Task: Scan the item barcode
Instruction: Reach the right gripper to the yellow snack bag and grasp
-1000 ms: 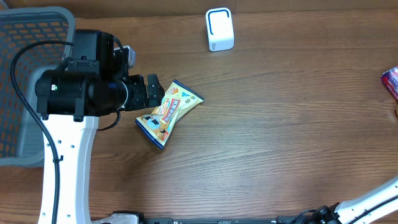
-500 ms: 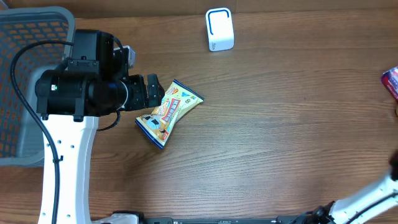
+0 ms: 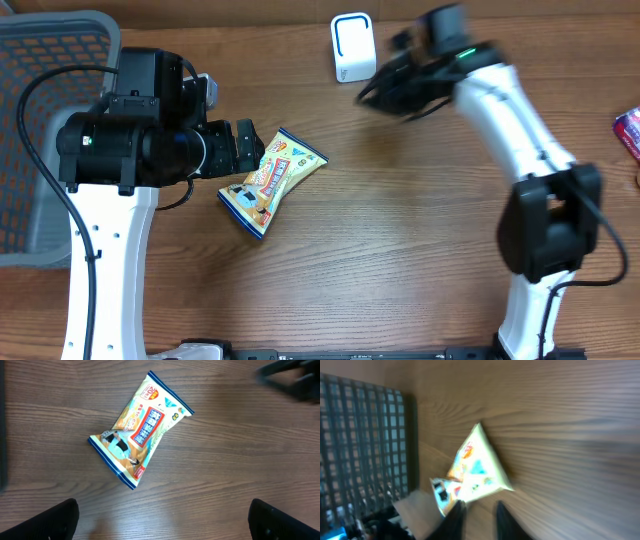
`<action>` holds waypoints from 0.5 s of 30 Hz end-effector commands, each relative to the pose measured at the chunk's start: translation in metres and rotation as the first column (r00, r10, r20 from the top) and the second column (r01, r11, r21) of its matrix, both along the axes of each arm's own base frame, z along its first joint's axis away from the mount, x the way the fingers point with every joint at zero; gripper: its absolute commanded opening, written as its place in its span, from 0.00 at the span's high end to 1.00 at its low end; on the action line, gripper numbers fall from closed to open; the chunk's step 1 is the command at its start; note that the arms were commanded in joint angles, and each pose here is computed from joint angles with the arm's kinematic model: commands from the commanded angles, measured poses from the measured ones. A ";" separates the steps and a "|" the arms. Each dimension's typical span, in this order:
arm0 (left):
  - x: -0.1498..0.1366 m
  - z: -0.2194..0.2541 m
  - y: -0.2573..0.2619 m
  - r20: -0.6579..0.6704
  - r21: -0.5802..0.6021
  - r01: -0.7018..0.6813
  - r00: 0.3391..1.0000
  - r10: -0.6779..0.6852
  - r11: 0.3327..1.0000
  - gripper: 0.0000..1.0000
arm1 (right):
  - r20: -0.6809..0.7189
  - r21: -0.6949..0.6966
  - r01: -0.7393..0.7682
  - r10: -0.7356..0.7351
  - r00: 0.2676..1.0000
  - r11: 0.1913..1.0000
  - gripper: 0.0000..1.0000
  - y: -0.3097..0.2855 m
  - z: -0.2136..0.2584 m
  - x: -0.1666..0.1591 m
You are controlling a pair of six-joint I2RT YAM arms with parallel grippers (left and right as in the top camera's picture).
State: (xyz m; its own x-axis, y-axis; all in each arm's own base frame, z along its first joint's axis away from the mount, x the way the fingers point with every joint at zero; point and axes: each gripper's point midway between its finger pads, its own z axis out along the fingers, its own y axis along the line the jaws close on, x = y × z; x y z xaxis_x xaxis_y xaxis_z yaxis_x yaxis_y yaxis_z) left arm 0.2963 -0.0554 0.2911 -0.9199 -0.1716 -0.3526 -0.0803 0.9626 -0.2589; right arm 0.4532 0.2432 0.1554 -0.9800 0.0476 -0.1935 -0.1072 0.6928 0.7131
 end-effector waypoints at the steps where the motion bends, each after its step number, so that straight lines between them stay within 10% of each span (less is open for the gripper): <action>1: 0.000 0.001 0.001 0.007 0.012 0.005 1.000 -0.005 1.000 0.00 | -0.023 -0.015 -0.041 0.040 0.999 0.999 0.87 0.057 -0.024 -0.029; 15: 0.000 0.001 0.001 0.007 0.012 0.005 1.000 -0.005 1.000 0.00 | -0.020 -0.029 -0.145 0.145 0.989 0.989 0.89 0.150 -0.091 -0.065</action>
State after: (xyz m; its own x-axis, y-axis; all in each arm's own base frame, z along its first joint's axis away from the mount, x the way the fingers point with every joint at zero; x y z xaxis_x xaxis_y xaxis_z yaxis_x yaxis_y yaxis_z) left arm 0.2964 -0.0553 0.2911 -0.9197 -0.1716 -0.3530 -0.0803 0.9626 -0.2586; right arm 0.3935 0.3893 0.0943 -0.9660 -0.1110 -0.2335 -0.2472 0.6611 0.7084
